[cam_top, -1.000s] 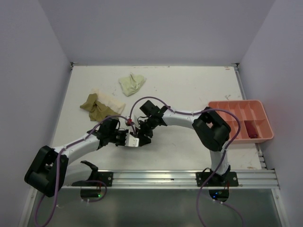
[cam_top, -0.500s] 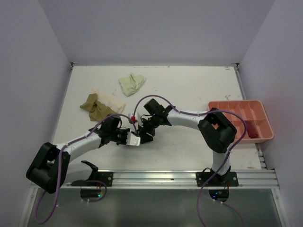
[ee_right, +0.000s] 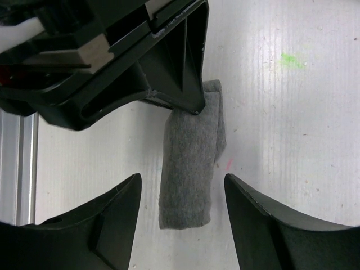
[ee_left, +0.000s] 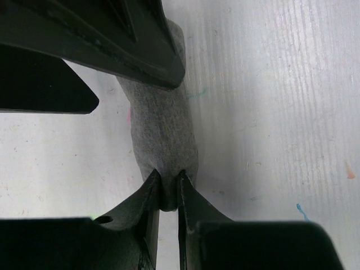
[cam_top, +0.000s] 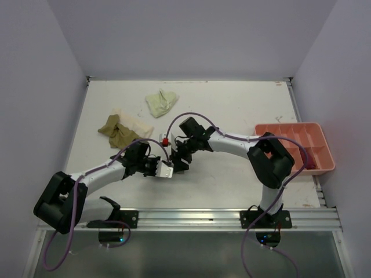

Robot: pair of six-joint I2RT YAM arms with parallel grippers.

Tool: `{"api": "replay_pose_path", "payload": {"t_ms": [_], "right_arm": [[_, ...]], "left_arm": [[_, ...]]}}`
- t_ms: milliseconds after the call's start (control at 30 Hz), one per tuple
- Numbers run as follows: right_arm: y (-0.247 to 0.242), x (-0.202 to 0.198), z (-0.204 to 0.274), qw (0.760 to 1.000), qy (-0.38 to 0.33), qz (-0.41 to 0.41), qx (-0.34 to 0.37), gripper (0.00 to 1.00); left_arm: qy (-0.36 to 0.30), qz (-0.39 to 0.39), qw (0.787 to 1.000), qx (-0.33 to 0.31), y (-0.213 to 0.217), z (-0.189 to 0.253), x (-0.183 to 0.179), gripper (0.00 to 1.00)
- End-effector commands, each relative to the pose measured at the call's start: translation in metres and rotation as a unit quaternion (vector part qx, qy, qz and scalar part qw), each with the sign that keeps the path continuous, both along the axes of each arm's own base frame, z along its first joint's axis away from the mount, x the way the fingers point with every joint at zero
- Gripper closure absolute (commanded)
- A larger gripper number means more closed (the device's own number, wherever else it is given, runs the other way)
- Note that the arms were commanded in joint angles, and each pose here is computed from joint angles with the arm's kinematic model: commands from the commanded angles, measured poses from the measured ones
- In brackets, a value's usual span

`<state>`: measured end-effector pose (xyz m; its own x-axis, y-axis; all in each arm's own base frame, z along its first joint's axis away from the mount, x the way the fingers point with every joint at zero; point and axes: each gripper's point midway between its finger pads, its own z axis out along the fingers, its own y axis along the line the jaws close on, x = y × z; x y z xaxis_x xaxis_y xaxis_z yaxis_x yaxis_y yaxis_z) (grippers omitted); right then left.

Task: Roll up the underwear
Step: Place the rolled underwear into the container

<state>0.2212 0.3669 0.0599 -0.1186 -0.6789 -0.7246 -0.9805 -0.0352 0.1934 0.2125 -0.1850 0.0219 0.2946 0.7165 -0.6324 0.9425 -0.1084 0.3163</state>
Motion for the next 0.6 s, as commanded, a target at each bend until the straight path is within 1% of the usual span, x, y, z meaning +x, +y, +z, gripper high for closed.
{"api": "replay_pose_path", "payload": {"t_ms": [0, 133, 267, 433, 533, 567], "right_arm": [[0.013, 0.003, -0.002, 1.0, -0.019, 0.007, 0.0, 0.35], [0.018, 0.0, -0.021, 0.999, -0.02, 0.01, -0.027, 0.35], [0.014, -0.002, -0.034, 0.999, -0.017, 0.009, -0.035, 0.35], [0.011, 0.003, -0.048, 0.999, -0.031, 0.0, -0.042, 0.37], [0.011, 0.006, -0.054, 0.998, -0.039, -0.004, -0.045, 0.42], [0.01, 0.007, -0.056, 0.998, -0.041, -0.006, -0.048, 0.47]], "left_arm": [[0.036, 0.018, 0.998, 0.047, 0.016, -0.019, -0.011, 0.88], [0.037, 0.017, 0.998, 0.045, 0.016, -0.019, -0.012, 0.88], [0.037, 0.016, 0.998, 0.045, 0.016, -0.019, -0.012, 0.88], [0.038, 0.013, 0.998, 0.046, 0.016, -0.02, -0.013, 0.88], [0.036, 0.013, 0.998, 0.048, 0.016, -0.02, -0.013, 0.88], [0.036, 0.013, 0.998, 0.048, 0.016, -0.02, -0.013, 0.88]]}}
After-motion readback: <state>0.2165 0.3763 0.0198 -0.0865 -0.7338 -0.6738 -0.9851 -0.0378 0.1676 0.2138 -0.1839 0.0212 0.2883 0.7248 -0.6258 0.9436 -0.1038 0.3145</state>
